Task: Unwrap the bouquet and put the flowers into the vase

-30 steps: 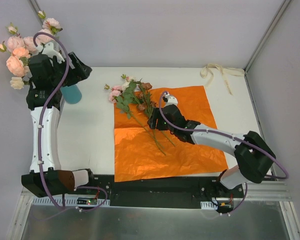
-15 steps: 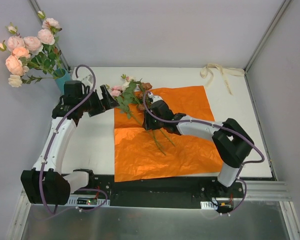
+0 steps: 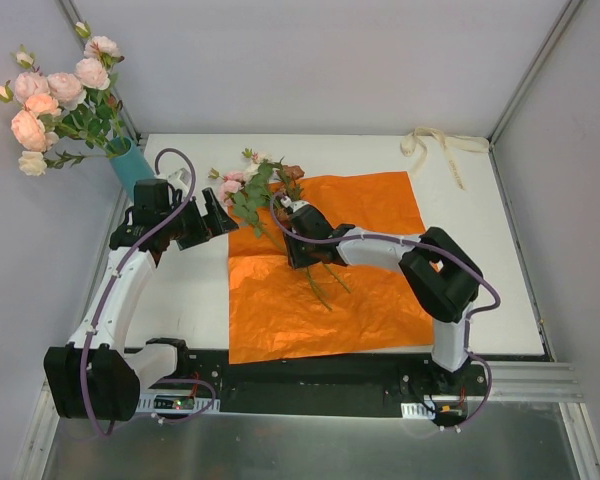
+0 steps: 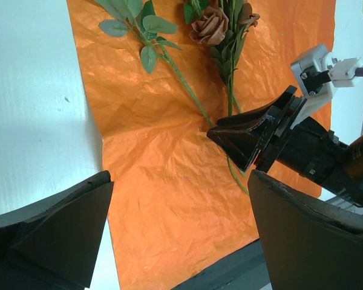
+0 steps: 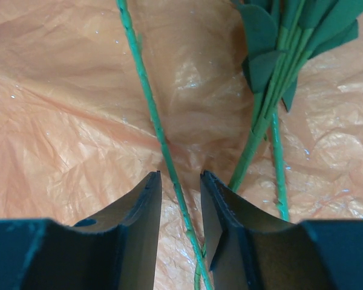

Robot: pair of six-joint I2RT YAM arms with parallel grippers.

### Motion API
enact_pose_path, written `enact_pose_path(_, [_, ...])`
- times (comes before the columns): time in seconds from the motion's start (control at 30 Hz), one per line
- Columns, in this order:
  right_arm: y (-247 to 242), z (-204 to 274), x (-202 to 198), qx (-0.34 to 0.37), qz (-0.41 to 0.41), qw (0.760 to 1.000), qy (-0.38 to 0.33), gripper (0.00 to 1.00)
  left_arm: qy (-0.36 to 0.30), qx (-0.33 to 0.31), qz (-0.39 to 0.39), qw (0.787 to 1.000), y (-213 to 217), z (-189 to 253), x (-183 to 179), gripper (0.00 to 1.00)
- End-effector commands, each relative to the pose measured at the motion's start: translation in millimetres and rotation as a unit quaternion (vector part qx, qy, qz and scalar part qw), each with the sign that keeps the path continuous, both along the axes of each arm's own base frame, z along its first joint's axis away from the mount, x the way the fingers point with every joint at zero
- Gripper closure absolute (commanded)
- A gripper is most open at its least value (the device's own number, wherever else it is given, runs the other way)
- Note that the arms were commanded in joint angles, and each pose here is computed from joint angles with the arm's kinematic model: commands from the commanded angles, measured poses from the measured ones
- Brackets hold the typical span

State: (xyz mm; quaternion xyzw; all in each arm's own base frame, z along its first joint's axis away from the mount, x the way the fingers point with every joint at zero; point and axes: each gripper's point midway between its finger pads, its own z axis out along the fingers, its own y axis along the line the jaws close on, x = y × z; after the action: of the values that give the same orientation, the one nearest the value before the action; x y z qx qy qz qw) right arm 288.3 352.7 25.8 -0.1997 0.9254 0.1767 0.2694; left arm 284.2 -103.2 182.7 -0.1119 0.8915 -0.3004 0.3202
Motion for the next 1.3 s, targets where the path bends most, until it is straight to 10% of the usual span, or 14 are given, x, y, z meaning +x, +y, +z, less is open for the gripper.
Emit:
enact_pose_path(0.0, [11.3, 7.2, 3.5, -0.011, 0.026, 0.999, -0.020, 0.64, -0.025, -0.005, -0.011, 1.000, -4.6, 10.4, 6.7, 0.01])
enact_pose_path(0.6, [18.6, 22.2, -1.5, -0.011, 0.064, 0.996, -0.064, 1.00, -0.021, -0.004, 0.011, 1.000, -0.6, 9.8, 7.0, 0.03])
enact_pose_path(1.27, [50.2, 132.7, -24.1, 0.215, 0.060, 0.969, -0.108, 1.00, 0.048, -0.171, 0.036, 0.983, -40.6, -13.3, 40.5, 0.19])
